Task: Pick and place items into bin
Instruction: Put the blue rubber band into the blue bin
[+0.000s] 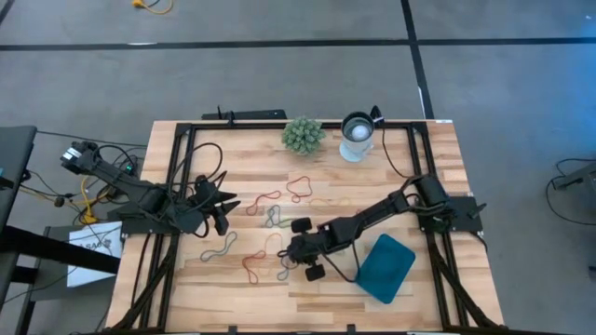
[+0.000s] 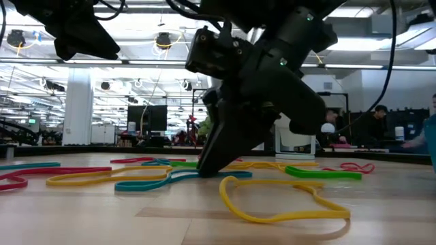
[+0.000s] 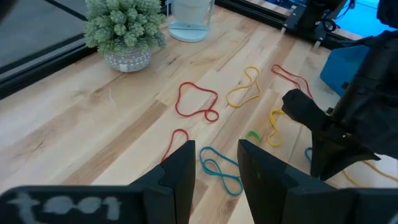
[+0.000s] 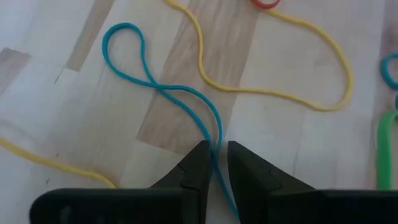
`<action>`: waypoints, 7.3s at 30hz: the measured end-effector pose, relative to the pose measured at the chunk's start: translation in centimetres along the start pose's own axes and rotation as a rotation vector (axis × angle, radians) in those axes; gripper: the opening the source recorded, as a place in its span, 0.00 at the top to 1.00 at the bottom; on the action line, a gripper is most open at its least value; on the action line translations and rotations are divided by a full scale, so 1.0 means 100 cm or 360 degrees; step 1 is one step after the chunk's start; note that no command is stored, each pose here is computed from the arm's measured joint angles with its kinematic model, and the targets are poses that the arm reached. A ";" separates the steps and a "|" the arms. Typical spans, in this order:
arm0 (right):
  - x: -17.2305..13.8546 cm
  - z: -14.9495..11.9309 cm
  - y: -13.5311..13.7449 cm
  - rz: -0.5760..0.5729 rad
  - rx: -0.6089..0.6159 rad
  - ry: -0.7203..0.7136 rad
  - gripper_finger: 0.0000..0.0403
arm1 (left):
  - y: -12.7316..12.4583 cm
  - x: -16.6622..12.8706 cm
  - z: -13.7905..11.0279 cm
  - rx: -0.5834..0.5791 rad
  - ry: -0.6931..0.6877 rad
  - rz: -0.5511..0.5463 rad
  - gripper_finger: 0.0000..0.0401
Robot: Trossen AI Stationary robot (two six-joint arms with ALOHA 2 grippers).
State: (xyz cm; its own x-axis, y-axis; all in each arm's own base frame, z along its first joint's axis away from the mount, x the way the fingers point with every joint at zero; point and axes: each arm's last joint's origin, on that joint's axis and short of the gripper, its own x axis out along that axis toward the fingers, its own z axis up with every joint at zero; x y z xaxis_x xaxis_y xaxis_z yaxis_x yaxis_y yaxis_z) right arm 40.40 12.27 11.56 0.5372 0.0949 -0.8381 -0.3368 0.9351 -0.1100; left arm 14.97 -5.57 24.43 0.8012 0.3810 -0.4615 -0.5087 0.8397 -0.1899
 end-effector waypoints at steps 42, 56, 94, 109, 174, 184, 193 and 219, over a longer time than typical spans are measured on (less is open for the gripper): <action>-0.237 -0.056 0.085 -0.0368 0.1010 0.0627 1.00 | 0.003 0.000 0.002 0.0037 -0.0111 0.0129 0.73; -0.261 -0.083 0.143 -0.0354 0.1306 0.0750 1.00 | 0.003 0.000 0.002 0.0036 -0.0145 0.0165 0.73; -0.142 -0.077 0.124 -0.0218 0.0741 0.0838 1.00 | 0.005 0.000 0.001 0.0058 -0.0120 0.0174 0.73; -0.123 -0.091 0.122 0.0032 0.0635 0.0840 0.93 | 0.005 0.000 0.001 0.0054 -0.0119 0.0175 0.73; -0.238 -0.044 0.041 -0.0584 0.0586 -0.0401 0.75 | -0.042 0.063 -0.103 -0.0050 0.1222 0.0392 1.00; -0.252 -0.045 0.037 -0.0650 0.0580 -0.0477 0.75 | -0.123 0.071 -0.007 0.0155 0.0491 -0.0284 1.00; -0.282 -0.060 0.040 -0.0585 0.0607 -0.0526 0.75 | -0.143 0.089 0.073 0.0379 -0.0100 -0.0736 1.00; -0.307 -0.086 0.030 -0.0827 0.0710 -0.0498 0.75 | -0.237 0.299 0.044 0.0491 0.0118 -0.1461 1.00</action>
State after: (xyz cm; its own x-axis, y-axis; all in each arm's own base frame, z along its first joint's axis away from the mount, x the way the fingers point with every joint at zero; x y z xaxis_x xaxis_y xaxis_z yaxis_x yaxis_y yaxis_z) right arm 16.21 9.26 32.32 0.7584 -0.3662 -0.5392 0.3295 0.9292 -0.1675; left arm 52.37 -12.37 19.00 0.8177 -0.4897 -0.3025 0.4182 0.8665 -0.2724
